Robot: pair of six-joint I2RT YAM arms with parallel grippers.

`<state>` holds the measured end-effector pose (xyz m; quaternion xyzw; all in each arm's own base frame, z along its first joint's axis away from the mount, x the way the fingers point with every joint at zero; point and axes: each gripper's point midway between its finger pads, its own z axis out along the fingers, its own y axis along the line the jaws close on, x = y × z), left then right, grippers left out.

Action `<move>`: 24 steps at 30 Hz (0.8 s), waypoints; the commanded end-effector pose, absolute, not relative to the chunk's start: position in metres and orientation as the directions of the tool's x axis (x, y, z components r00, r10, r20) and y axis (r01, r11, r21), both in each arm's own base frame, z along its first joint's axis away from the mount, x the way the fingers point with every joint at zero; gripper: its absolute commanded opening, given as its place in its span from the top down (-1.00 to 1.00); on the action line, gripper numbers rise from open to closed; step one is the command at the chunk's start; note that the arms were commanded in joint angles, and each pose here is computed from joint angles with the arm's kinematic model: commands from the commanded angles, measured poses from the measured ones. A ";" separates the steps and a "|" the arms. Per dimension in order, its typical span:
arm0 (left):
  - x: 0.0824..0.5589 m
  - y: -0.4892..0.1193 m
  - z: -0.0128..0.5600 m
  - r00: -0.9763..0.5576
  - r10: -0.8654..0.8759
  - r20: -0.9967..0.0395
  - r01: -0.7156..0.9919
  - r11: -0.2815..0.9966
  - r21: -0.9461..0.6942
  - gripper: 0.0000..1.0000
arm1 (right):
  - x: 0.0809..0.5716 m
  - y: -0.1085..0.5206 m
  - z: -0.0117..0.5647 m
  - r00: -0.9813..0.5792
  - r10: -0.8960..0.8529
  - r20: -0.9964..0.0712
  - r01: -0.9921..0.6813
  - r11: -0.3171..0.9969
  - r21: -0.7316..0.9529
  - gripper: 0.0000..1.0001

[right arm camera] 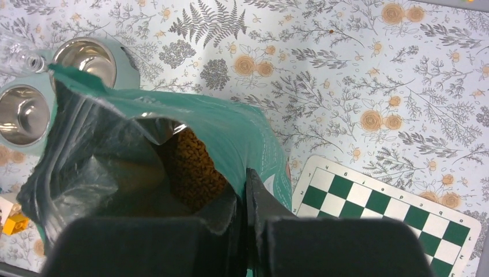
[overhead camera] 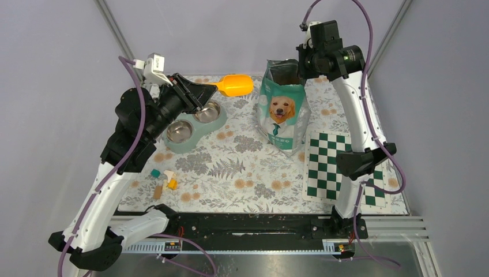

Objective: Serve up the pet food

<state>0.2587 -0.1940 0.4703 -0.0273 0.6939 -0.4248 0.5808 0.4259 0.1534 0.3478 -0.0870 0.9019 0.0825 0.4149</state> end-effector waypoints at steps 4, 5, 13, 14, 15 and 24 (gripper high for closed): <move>0.257 -0.190 0.497 -0.259 -0.577 -0.775 0.493 0.611 -0.619 1.00 | 0.442 0.151 0.499 -0.192 0.142 -0.971 -0.214 0.960 0.183 1.00; 0.257 -0.190 0.498 -0.258 -0.578 -0.774 0.493 0.610 -0.620 1.00 | 0.441 0.150 0.510 -0.159 0.159 -0.974 -0.219 0.957 0.192 1.00; 0.250 -0.193 0.511 -0.234 -0.589 -0.774 0.548 0.578 -0.605 1.00 | 0.419 0.161 0.513 -0.179 0.223 -0.958 -0.212 0.942 0.259 1.00; 0.248 -0.193 0.514 -0.223 -0.594 -0.773 0.565 0.567 -0.600 1.00 | 0.415 0.165 0.505 -0.200 0.205 -0.958 -0.208 0.947 0.246 1.00; 0.246 -0.194 0.515 -0.221 -0.596 -0.772 0.580 0.556 -0.595 1.00 | 0.410 0.171 0.496 -0.218 0.172 -0.961 -0.205 0.954 0.218 1.00; 0.237 -0.199 0.491 -0.260 -0.570 -0.779 0.600 0.537 -0.593 1.00 | 0.361 0.219 0.423 -0.382 -0.075 -0.921 -0.240 0.971 0.021 1.00</move>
